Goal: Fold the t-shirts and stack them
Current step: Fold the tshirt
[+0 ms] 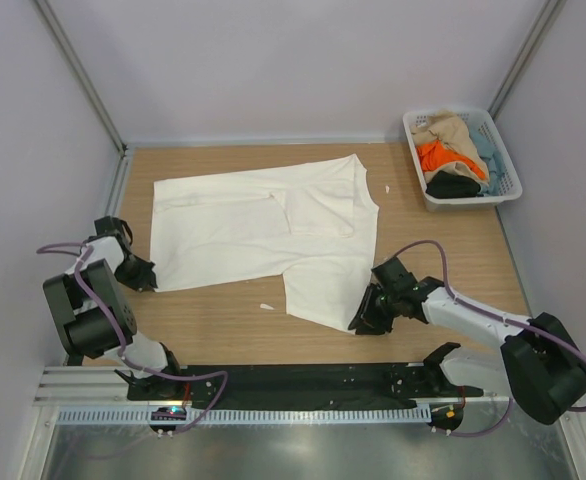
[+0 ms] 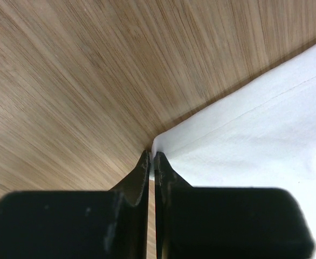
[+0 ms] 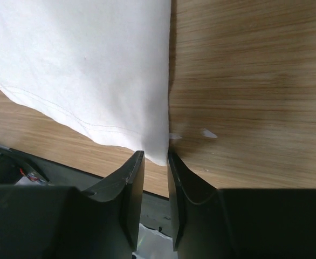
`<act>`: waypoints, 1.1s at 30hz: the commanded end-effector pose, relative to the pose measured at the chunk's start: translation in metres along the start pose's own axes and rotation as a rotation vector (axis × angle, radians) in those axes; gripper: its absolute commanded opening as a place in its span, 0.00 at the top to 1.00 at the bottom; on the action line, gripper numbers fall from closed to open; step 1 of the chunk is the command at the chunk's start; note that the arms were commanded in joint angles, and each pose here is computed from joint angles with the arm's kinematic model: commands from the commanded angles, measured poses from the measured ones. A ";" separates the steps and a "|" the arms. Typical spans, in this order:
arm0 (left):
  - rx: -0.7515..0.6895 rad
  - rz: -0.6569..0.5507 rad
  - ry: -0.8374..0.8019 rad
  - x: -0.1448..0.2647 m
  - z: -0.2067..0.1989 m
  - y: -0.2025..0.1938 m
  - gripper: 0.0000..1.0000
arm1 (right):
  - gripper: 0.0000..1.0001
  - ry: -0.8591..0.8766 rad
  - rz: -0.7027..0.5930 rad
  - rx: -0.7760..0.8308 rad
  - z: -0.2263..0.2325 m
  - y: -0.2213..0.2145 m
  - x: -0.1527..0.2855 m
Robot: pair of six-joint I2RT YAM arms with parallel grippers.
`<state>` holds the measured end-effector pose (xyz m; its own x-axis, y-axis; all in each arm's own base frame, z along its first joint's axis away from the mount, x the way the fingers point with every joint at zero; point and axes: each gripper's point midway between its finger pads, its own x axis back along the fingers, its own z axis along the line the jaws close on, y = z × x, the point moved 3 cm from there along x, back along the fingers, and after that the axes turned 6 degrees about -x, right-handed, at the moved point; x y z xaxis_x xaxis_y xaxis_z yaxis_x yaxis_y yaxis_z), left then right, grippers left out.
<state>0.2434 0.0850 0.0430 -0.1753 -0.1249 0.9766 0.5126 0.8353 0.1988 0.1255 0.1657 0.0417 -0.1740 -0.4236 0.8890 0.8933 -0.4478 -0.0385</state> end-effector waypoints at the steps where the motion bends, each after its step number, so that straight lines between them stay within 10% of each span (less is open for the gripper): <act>1: -0.012 -0.033 0.025 -0.001 0.008 0.002 1.00 | 0.70 -0.016 0.003 -0.017 -0.007 0.001 -0.013; 5: -0.025 -0.042 0.027 -0.001 0.010 0.002 1.00 | 0.99 -0.024 -0.016 -0.005 -0.011 0.003 -0.018; 33: -0.027 -0.175 0.056 0.049 0.031 0.014 1.00 | 0.99 -0.065 -0.129 0.225 0.024 0.034 0.100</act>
<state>0.2147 0.0946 0.0832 -0.2329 -0.2551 0.9385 0.5024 0.7947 0.3407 0.1488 0.1350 0.1364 -0.3094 -0.3353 0.8899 0.9133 -0.3653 0.1799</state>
